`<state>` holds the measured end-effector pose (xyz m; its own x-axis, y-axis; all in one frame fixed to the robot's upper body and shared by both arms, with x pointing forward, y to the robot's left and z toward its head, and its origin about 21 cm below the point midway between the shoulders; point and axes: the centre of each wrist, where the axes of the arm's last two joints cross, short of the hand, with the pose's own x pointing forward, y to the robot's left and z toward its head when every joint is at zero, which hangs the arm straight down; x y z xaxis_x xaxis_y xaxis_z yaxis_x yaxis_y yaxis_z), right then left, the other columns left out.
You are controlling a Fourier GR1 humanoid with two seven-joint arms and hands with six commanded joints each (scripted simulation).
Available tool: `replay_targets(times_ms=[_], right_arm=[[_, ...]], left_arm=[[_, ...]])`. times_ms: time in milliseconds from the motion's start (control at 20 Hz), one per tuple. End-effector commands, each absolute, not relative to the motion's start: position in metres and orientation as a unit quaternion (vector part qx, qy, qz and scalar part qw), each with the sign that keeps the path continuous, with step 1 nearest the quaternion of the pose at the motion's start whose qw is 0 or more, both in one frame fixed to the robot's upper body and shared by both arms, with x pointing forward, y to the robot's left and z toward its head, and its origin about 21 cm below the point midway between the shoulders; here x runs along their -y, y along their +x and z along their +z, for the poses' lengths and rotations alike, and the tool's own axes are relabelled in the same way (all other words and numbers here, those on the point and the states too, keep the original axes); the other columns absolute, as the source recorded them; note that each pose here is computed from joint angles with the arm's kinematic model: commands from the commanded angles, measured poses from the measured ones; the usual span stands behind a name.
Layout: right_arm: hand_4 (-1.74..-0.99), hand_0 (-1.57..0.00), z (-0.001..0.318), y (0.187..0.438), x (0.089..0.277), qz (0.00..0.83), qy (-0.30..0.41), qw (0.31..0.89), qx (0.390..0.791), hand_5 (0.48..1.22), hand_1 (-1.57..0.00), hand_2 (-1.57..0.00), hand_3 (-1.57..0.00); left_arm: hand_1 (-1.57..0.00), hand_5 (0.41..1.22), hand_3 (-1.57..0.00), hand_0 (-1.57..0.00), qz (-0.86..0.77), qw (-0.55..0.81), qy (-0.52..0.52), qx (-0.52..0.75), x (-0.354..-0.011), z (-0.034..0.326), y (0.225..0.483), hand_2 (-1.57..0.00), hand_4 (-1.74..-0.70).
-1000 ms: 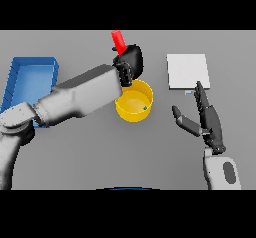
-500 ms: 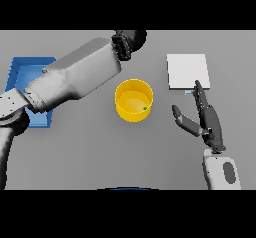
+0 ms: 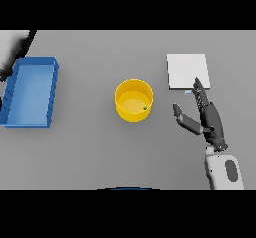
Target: Pick up the red beaker and tilt it to pour out 1 green nut into yellow bowl. Pick up the yellow bowl and place it on the metallic measuring scale.
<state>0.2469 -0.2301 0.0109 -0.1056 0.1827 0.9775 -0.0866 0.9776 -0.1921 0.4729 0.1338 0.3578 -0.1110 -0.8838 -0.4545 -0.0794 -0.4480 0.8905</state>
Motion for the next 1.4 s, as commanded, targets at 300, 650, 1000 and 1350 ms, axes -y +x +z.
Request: replay_targets(times_ms=[300,650,1000,1350], right_arm=[[-1.298,0.00,0.010,0.253,0.223,0.117,-0.038,0.660,0.741,0.651,0.00,0.00,0.00],[-1.285,0.00,0.008,0.252,0.222,0.114,-0.028,0.667,0.736,0.663,0.00,0.00,0.00],[-1.304,0.00,0.004,0.250,0.226,0.127,-0.032,0.660,0.740,0.700,0.00,0.00,0.00],[-1.327,0.00,0.004,0.248,0.228,0.133,-0.039,0.658,0.740,0.724,0.00,0.00,0.00]], left_arm=[[-1.56,1.220,-1.44,-1.57,-0.421,0.545,0.519,0.507,-0.256,0.333,0.483,-1.56,-1.72],[-1.57,1.221,-1.50,-1.57,-0.276,0.689,0.487,0.460,-0.326,0.245,0.477,-1.57,-1.74],[-1.57,1.221,-1.51,-1.57,-0.181,0.765,0.447,0.427,-0.360,0.164,0.455,-1.57,-1.74],[-1.57,1.221,-1.34,-1.57,-0.160,0.763,0.446,0.439,-0.362,0.137,0.423,-1.57,-1.74]])
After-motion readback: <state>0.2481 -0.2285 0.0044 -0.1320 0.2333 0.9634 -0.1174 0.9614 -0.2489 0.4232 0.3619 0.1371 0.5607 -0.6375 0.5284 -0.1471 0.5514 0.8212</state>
